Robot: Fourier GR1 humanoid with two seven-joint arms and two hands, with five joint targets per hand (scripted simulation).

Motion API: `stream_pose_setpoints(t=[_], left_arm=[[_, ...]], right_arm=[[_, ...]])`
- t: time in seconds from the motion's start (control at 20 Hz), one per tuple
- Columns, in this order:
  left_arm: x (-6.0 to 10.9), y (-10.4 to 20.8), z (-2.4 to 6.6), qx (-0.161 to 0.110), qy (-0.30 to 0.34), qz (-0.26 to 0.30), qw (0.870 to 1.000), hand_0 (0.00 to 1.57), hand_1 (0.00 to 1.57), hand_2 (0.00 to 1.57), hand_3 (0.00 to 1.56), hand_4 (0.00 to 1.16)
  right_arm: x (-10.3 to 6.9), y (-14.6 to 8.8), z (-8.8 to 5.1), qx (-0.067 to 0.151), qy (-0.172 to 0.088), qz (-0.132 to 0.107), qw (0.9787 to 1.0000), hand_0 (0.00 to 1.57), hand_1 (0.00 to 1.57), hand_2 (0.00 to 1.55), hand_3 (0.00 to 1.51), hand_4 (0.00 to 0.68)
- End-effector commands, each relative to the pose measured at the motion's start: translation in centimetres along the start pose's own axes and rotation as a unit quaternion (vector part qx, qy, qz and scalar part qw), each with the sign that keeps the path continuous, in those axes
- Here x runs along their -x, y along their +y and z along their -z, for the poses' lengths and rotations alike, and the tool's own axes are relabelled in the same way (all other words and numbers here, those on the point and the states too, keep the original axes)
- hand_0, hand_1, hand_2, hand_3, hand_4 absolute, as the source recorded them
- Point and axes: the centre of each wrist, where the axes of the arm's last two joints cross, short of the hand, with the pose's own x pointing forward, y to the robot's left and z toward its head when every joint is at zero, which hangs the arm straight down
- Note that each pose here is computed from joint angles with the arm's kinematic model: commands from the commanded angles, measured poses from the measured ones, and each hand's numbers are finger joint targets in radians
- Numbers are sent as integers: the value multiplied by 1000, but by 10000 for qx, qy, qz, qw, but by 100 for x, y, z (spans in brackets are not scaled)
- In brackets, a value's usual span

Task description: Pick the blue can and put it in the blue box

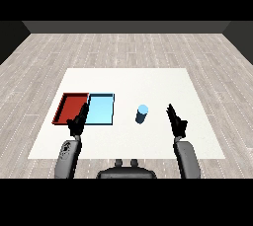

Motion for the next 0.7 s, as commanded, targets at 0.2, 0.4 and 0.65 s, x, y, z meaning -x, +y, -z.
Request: stream_pose_setpoints(t=[0.2, 0.4, 0.65], left_arm=[[-112, 102, 43, -105, -216, 45, 9997, 0, 0, 0, 0, 0], [-379, 152, 26, -5, -2201, -462, 9744, 0, 0, 0, 0, 0], [-10, 43, -99, 82, -2358, -641, 9697, 0, 0, 0, 0, 0]], right_arm=[[-178, -42, 358, -15, -292, 91, 9995, 0, 0, 0, 0, 0], [-263, 155, 313, -596, -1395, 1094, 9824, 0, 0, 0, 0, 0], [-262, 50, 401, -609, -1542, 1146, 9795, 0, 0, 0, 0, 0]])
